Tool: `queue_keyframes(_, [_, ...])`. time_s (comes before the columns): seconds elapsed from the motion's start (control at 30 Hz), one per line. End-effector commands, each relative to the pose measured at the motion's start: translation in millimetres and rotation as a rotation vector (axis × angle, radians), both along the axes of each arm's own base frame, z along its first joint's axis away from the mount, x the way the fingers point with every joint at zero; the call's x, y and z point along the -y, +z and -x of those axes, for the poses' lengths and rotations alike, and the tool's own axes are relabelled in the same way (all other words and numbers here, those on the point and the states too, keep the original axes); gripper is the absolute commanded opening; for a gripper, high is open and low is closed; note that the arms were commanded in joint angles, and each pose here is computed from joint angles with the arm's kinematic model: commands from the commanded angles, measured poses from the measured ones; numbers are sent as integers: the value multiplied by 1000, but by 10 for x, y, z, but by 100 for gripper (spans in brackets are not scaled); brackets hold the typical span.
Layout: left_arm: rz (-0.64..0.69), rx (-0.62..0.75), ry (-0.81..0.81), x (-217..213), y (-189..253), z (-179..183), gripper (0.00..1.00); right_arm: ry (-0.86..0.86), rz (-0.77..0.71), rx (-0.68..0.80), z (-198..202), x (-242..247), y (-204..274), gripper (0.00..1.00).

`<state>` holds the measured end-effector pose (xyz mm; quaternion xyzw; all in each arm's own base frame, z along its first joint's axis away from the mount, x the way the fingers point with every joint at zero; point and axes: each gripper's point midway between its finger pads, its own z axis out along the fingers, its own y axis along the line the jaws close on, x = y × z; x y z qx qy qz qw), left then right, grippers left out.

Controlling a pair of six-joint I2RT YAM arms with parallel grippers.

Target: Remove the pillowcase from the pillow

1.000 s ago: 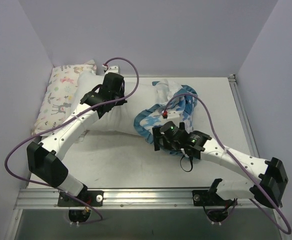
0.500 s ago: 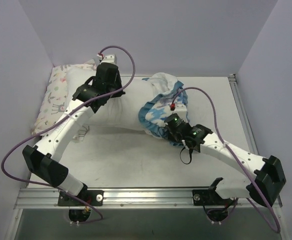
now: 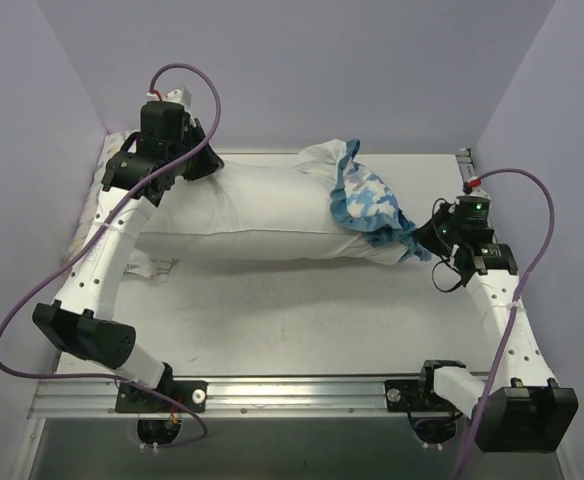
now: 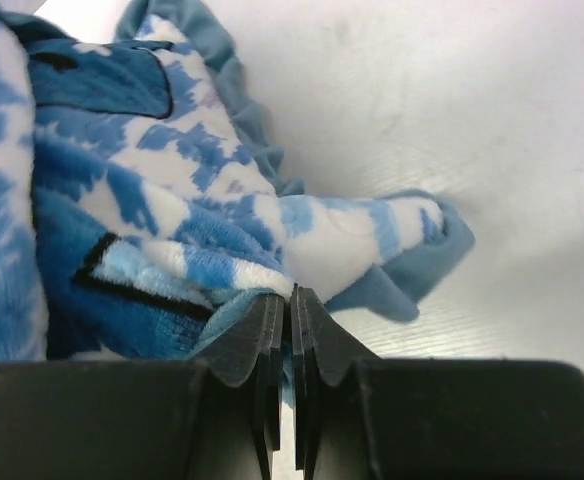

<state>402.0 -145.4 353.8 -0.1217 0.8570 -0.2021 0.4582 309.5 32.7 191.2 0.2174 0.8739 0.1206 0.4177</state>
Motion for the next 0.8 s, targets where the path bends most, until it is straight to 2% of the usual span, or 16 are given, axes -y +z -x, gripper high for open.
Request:
queue_keyframes(0.0, [0,329,267,-834,1043,-229,0,-201,74,-197,287,770,-300,0])
queue_keyframes(0.1, [16,323,295,-1021,1048,-217,0,-264,-28,-183,248,917,-250,0])
queue_keyframes(0.33, [11,302,313,-1208,996,-151,0,-336,-117,-152,168,1063,-157,0])
queue_keyframes(0.4, [7,304,306,-1210,1000,-136,0,-307,-153,-126,118,989,-102,0])
queue_keyframes(0.6, [25,317,274,-1149,1064,-98,0,-305,-114,-69,91,982,127,0])
queue_keyframes(0.77, [70,344,186,-977,1218,-104,0,-308,-127,-40,87,960,231,0])
